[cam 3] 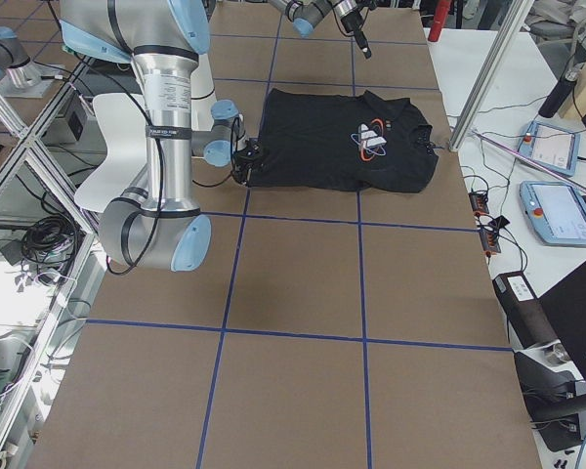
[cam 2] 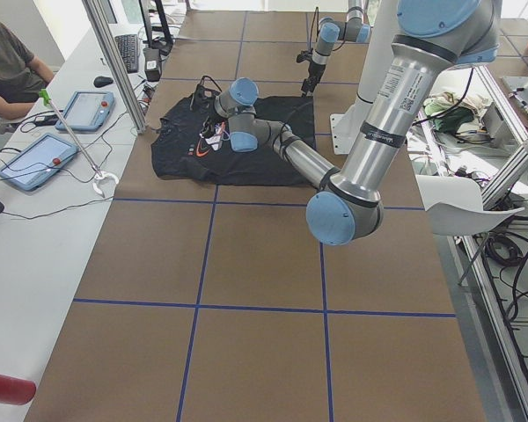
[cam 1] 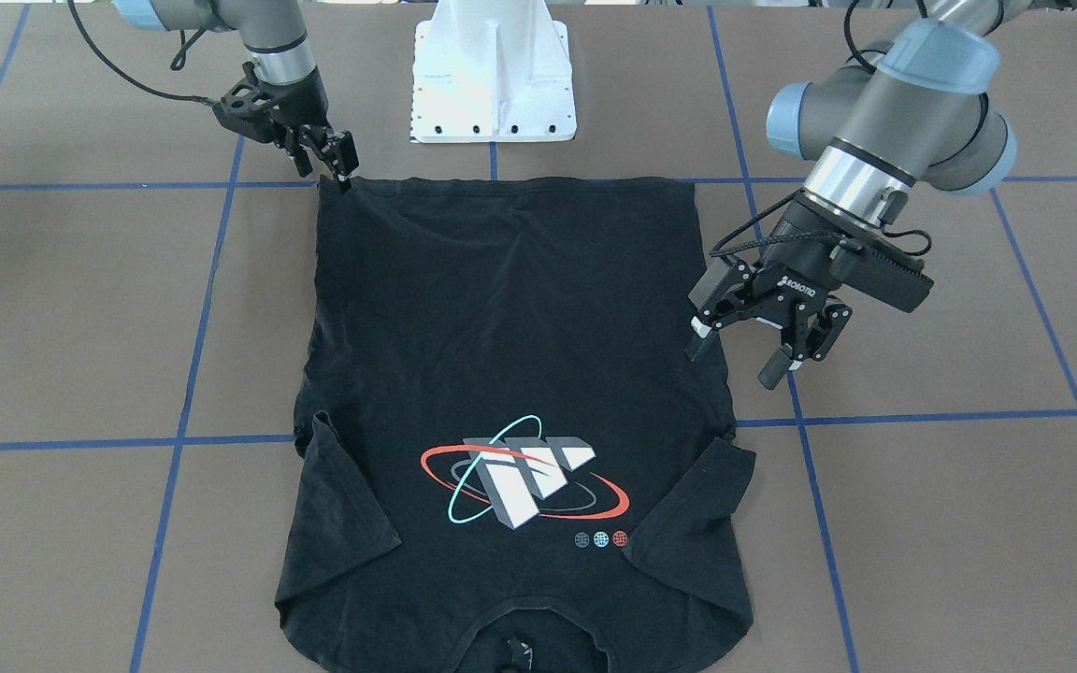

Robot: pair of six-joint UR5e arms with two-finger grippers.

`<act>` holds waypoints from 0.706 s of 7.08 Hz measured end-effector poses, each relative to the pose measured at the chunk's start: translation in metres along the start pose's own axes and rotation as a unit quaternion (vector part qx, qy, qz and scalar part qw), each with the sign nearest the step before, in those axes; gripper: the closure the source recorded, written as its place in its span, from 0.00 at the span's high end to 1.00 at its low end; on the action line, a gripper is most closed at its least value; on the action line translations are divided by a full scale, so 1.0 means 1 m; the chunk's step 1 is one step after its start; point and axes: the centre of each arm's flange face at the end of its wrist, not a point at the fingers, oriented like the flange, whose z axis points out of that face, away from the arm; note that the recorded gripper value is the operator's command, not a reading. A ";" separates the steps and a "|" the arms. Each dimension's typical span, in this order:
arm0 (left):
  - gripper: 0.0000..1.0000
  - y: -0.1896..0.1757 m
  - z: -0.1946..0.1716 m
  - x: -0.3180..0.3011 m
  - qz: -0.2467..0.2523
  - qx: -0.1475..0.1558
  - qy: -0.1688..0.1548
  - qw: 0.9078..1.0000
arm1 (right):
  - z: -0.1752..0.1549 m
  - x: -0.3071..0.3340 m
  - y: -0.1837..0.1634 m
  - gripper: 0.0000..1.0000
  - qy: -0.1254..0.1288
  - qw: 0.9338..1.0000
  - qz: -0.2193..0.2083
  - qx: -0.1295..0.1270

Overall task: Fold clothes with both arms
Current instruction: 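Move the right gripper to the nearest hem corner while the left gripper holds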

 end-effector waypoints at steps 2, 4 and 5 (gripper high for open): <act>1.00 0.001 -0.002 -0.001 0.000 0.000 0.000 1.000 | 0.003 0.006 0.007 0.64 0.006 1.000 -0.006 -0.005; 1.00 0.002 -0.003 -0.003 0.000 0.000 -0.001 1.000 | 0.005 0.009 0.009 0.34 0.010 1.000 -0.009 -0.005; 1.00 0.002 -0.004 -0.002 0.000 0.001 0.000 1.000 | 0.006 0.009 0.009 0.01 0.011 1.000 -0.010 -0.005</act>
